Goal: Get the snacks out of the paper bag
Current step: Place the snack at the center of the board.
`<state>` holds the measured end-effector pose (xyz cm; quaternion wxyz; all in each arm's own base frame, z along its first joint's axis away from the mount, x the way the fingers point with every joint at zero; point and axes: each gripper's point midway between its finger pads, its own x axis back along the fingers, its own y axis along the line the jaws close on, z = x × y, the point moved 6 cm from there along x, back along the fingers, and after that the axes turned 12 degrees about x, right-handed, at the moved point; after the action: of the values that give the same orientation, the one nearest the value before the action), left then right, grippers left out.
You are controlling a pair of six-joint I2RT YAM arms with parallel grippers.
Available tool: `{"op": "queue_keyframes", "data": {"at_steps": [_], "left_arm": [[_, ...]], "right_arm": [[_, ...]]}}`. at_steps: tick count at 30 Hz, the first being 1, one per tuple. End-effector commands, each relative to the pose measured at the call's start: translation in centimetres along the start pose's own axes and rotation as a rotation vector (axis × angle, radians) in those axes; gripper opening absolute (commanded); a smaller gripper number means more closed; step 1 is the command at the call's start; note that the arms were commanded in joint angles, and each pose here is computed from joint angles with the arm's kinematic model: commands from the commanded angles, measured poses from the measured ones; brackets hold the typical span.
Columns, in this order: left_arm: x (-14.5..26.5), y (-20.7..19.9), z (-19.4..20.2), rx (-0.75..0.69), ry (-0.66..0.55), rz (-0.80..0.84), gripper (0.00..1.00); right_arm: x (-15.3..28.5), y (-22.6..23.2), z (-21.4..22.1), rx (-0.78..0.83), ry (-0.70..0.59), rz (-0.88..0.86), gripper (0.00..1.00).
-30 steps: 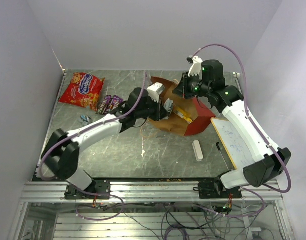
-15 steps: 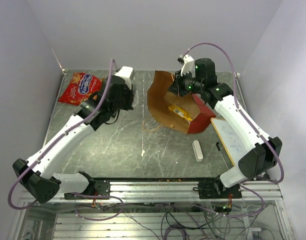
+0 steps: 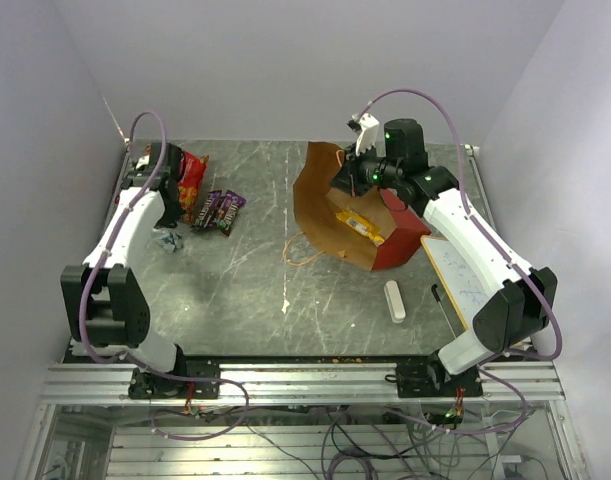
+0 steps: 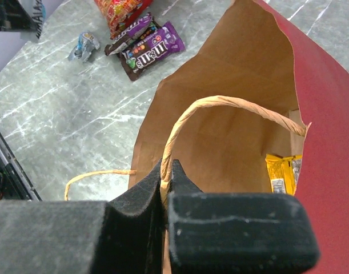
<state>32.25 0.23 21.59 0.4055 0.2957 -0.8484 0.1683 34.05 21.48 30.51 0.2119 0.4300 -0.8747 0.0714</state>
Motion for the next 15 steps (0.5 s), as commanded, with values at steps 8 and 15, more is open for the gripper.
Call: {"op": "queue_keyframes", "data": {"at_steps": [8, 15], "left_arm": [[-10.0, 4.2, 1.3, 0.139, 0.179, -0.156, 0.07], [-12.5, 4.0, 1.6, 0.192, 0.254, -0.089, 0.25]], "right_arm": [[1.3, 1.0, -0.1, 0.013, -0.029, -0.048, 0.00], [1.1, 1.0, -0.1, 0.021, -0.018, -0.054, 0.00]]}}
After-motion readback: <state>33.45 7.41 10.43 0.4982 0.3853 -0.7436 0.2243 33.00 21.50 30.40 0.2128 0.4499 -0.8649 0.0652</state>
